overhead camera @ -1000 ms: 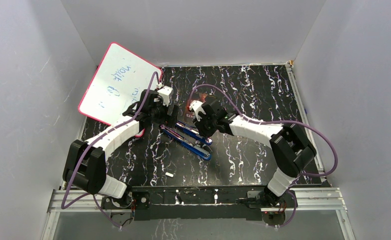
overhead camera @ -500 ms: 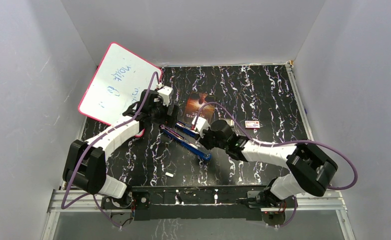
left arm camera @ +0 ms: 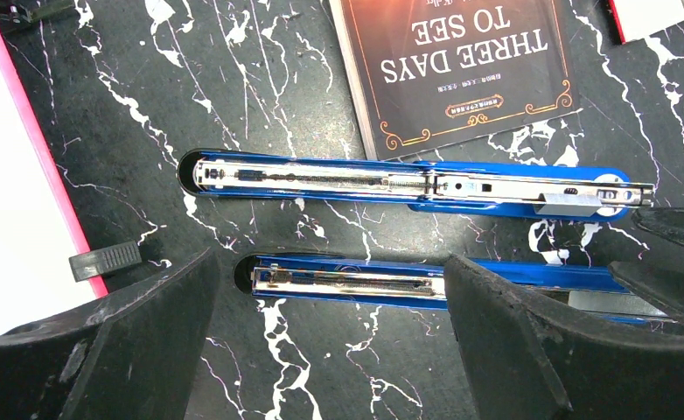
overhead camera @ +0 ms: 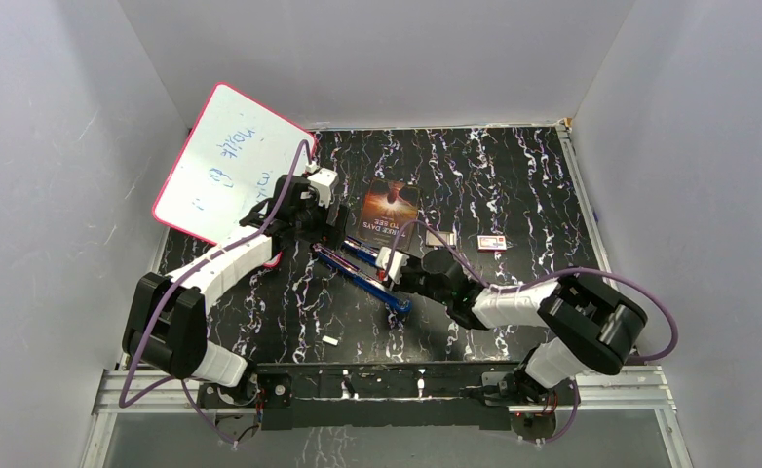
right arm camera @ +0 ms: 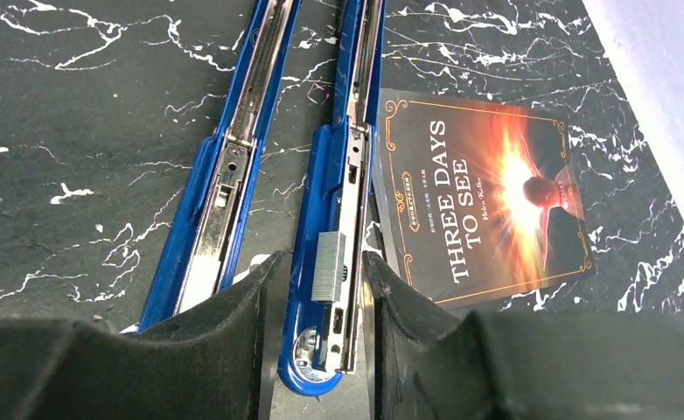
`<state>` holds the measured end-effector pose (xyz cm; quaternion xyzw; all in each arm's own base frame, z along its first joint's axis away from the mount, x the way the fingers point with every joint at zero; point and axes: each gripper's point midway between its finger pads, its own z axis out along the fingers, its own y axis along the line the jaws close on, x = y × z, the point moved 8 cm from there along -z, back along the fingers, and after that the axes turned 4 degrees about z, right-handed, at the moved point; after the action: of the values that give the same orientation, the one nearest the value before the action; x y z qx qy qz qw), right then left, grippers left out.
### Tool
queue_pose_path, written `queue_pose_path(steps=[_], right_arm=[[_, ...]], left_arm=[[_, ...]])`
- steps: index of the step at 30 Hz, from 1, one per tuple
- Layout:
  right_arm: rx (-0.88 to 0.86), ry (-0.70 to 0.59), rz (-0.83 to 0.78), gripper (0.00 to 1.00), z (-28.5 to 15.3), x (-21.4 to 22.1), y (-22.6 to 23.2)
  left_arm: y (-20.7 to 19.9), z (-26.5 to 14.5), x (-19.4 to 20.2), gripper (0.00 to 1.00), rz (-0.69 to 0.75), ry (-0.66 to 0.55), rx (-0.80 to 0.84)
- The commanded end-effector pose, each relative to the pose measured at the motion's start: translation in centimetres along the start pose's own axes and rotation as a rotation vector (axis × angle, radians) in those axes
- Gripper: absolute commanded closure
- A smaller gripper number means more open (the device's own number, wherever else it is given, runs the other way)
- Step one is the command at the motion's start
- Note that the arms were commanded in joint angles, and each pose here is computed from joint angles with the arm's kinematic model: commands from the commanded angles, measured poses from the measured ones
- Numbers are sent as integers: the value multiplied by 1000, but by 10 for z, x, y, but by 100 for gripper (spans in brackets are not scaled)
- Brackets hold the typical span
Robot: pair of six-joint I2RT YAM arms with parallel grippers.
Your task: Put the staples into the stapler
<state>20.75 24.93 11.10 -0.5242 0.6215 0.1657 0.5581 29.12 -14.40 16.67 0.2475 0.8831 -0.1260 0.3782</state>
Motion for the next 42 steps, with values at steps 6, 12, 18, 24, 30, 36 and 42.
queue_pose_path(steps=[6, 12, 18, 24, 30, 36, 42], right_arm=[[42, -6, -110, 56, 12, -5, -9], [56, 26, -130, 56, 15, -2, -11], [48, 42, -145, 56, 19, 1, -11], [19, 67, -160, 56, 22, 4, -9], [34, 95, -182, 56, 25, 7, -10], [43, 111, -197, 57, 28, 8, -11], [44, 125, -210, 59, 30, 10, -10]], left_arm=[[-2, -10, -7, 2, 17, -35, -8], [-2, -10, -7, 2, 19, -33, -8], [-2, -10, -7, 2, 19, -33, -9], [-2, -11, -7, 2, 20, -35, -11], [-2, -11, -7, 2, 22, -35, -10], [-3, -11, -7, 2, 23, -34, -11], [-3, -11, -7, 2, 23, -36, -11]])
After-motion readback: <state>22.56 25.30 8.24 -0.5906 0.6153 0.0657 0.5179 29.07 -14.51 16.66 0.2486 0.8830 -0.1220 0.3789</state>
